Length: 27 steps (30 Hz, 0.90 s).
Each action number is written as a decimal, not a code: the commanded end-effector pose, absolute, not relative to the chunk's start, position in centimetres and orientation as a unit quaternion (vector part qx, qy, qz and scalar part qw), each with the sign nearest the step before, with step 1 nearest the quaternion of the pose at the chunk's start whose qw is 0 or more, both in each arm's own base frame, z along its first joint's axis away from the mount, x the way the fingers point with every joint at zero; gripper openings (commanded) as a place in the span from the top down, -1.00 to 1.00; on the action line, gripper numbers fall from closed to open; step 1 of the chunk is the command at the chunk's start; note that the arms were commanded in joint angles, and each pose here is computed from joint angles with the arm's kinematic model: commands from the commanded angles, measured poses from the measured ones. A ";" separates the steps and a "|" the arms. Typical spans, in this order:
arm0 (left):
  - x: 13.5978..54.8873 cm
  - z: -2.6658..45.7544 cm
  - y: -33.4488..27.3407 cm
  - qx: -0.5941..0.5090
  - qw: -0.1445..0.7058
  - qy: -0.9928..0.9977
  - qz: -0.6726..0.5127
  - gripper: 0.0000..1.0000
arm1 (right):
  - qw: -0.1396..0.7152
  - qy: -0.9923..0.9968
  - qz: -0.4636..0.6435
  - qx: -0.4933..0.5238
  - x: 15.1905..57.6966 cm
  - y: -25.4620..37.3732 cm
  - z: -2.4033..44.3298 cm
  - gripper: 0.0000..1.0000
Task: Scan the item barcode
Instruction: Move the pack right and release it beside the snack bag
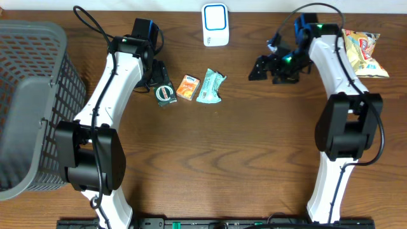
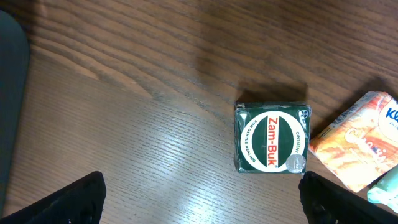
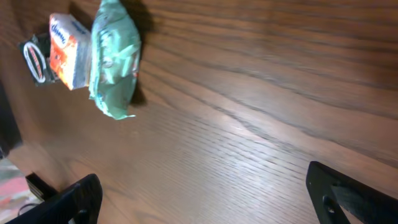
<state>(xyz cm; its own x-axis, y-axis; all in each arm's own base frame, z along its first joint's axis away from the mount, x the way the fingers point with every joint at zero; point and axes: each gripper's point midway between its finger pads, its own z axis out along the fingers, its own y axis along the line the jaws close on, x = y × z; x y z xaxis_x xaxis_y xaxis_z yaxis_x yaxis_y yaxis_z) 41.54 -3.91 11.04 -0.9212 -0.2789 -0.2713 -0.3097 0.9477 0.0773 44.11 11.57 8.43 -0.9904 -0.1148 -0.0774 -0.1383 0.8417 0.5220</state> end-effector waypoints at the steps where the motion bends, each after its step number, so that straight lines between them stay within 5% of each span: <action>1: 41.6 11.5 -3.8 -0.147 0.135 0.978 0.061 -0.96 | 0.018 0.955 0.283 -0.084 43.6 13.8 8.8 -0.99; 27: 41.6 11.5 -3.8 -0.147 0.135 0.978 0.061 -0.95 | 0.004 0.954 0.252 -0.162 40.6 23.1 7.8 -0.99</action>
<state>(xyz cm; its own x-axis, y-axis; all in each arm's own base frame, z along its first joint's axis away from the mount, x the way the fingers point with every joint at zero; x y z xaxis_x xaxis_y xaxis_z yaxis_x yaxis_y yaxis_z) 41.54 -3.91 11.04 -0.9212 -0.2789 -0.2713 -0.3097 0.9477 0.0773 41.19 22.96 7.76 -0.9374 -0.3267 -0.1202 -0.3432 0.8097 0.4760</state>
